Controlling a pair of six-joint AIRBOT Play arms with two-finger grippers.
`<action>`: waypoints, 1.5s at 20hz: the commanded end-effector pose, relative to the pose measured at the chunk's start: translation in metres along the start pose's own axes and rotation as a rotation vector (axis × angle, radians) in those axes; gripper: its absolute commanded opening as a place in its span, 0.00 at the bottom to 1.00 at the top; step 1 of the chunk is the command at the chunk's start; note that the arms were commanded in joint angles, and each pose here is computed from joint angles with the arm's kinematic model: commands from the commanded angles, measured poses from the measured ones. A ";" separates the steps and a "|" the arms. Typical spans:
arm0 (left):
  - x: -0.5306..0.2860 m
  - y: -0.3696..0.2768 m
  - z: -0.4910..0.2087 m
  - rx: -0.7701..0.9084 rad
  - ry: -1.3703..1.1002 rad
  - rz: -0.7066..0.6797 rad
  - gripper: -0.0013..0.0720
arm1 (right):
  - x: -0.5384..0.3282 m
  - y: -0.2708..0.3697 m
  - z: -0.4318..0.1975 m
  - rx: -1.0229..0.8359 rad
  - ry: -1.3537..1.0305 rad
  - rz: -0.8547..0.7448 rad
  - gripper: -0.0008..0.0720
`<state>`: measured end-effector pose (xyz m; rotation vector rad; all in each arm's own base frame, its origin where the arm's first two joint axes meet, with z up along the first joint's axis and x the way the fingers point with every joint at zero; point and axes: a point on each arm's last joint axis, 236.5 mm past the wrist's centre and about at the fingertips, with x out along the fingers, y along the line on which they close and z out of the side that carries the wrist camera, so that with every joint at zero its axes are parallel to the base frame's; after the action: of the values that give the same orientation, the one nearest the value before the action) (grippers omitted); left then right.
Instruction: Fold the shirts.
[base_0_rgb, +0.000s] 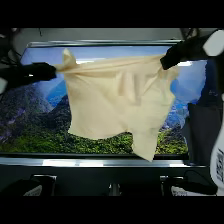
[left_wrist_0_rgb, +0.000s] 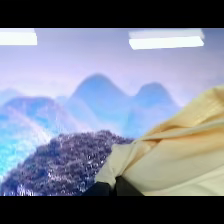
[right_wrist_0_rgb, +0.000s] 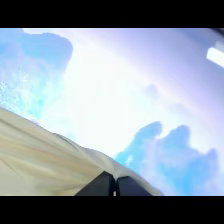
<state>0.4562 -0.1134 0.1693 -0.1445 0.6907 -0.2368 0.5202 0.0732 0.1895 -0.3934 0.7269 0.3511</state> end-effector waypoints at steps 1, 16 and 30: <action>0.098 0.011 -0.073 -0.132 0.223 -0.010 0.05 | 0.112 0.021 -0.042 0.366 0.062 0.253 0.04; 0.013 0.085 -0.234 -0.333 0.862 -0.061 0.55 | 0.041 -0.044 -0.235 0.457 0.554 0.432 0.63; 0.075 0.052 -0.291 -0.556 0.739 -0.112 0.84 | 0.075 -0.033 -0.258 0.435 0.530 0.422 0.63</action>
<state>0.3184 -0.1017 -0.0990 -0.6431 1.5340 -0.2580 0.4335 -0.0592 -0.0294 0.1171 1.4105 0.4853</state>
